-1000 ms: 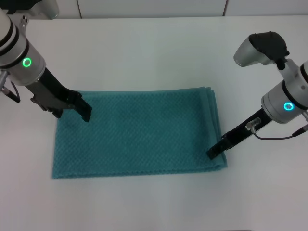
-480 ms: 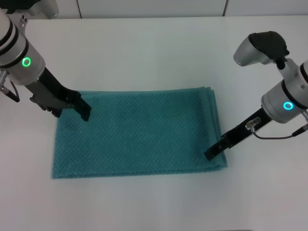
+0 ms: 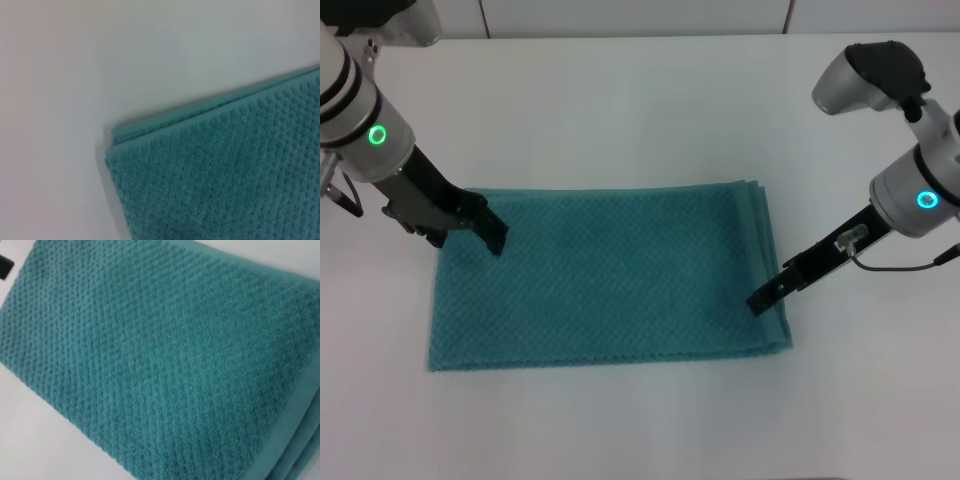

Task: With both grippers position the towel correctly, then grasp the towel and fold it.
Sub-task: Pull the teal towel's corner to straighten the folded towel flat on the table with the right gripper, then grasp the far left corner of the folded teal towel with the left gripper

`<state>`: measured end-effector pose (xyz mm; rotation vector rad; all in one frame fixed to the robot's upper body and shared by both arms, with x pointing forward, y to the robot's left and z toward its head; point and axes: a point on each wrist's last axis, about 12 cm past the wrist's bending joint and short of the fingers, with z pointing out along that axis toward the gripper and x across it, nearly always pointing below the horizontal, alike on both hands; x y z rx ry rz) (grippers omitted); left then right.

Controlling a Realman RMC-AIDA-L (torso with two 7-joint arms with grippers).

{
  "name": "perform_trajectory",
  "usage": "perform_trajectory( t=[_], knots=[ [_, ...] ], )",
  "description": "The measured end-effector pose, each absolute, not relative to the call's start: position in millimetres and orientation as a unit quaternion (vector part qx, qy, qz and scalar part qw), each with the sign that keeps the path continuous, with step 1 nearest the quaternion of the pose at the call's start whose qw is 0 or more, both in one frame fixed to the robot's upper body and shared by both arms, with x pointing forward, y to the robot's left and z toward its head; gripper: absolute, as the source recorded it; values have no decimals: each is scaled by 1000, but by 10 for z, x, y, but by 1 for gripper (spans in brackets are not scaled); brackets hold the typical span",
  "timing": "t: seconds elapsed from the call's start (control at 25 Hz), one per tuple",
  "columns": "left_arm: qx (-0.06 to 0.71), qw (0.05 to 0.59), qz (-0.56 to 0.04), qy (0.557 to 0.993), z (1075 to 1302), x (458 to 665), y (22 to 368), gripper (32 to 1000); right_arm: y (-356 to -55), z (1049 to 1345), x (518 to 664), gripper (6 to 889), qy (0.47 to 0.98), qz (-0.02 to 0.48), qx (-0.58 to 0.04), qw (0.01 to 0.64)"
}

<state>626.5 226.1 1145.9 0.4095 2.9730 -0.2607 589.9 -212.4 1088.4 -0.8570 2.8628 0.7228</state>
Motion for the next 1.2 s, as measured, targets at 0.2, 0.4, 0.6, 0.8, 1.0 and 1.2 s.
perform_trajectory(
  t=[0.2,0.4,0.6,0.8,1.0,1.2],
  knots=[
    [133,64,-79,986,11387,6286,2267,777,-2126,10952,5922,881,931,234,-279,38],
    [134,73,-56,987,11355,6326,2294,776,-2136,10956,5923,881,931,233,-278,38],
    [135,74,-47,987,11287,6337,2298,776,-2139,10957,5926,881,931,232,-278,39],
    [131,74,-40,988,11213,6336,2328,775,-2141,10958,5931,881,932,232,-277,41],
    [130,78,-39,988,11181,6334,2356,775,-2145,10956,5934,881,932,232,-276,43],
    [128,74,-41,988,11132,6318,2368,774,-2146,10956,5936,881,931,231,-277,44]
  ],
)
